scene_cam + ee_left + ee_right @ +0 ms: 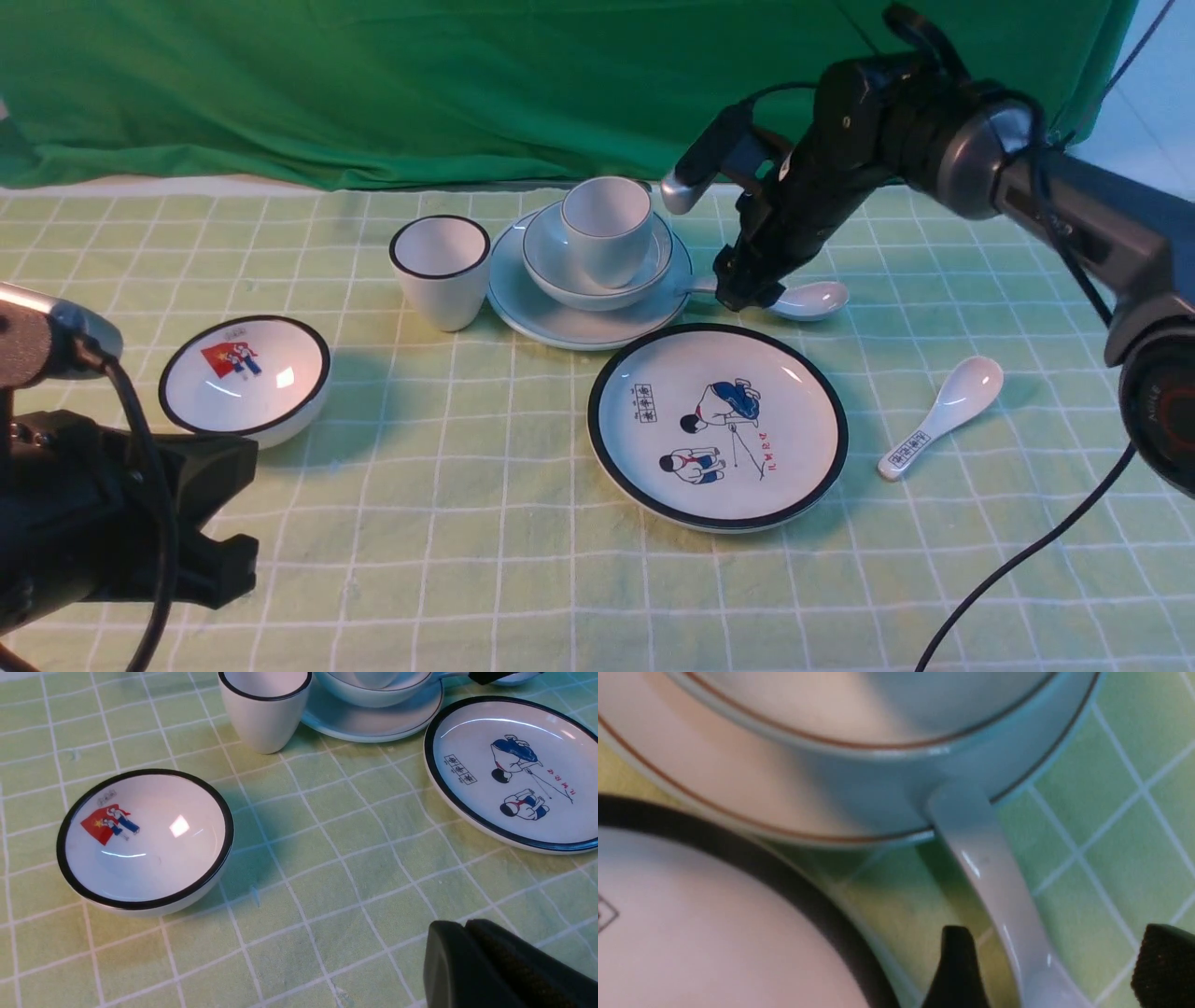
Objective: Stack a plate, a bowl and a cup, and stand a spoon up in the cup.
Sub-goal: Use the right arm to grab a blue soup spoon
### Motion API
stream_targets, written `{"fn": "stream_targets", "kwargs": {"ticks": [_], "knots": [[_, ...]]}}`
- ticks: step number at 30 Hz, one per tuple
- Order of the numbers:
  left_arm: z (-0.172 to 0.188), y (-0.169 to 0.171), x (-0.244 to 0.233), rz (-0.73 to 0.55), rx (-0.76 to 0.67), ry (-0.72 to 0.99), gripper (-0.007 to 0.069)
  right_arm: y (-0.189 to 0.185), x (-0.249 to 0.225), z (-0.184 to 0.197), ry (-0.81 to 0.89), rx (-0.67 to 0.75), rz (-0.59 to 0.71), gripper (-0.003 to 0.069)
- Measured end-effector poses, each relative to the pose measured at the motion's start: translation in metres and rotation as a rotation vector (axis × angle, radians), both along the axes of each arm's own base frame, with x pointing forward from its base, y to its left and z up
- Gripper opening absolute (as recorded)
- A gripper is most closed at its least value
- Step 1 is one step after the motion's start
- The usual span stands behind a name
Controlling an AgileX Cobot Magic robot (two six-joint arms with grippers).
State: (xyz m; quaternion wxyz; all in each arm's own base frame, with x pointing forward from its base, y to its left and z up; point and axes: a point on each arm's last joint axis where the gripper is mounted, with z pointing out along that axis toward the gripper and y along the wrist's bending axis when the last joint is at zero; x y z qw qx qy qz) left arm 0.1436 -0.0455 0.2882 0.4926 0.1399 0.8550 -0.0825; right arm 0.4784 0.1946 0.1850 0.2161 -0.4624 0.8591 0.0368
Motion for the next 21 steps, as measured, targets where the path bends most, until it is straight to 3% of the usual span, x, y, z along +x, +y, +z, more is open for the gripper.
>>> {"fn": "stream_targets", "kwargs": {"ticks": [4,11,18,21], "knots": [[-0.004,0.0,0.0,0.0,0.008,-0.001,0.0015,0.005,0.003,-0.004,-0.034,0.012,0.002,0.0464],[-0.003,0.001,0.001,-0.001,0.02,-0.023,0.0015,0.006,0.005,-0.014,-0.027,0.012,-0.01,0.0265],[-0.003,0.001,0.001,-0.001,0.021,-0.023,0.0015,0.006,0.006,-0.014,-0.03,0.022,-0.021,0.0166],[-0.003,0.001,0.001,-0.001,0.021,-0.023,0.0015,0.006,0.005,-0.014,-0.021,0.023,-0.029,0.0164]]}}
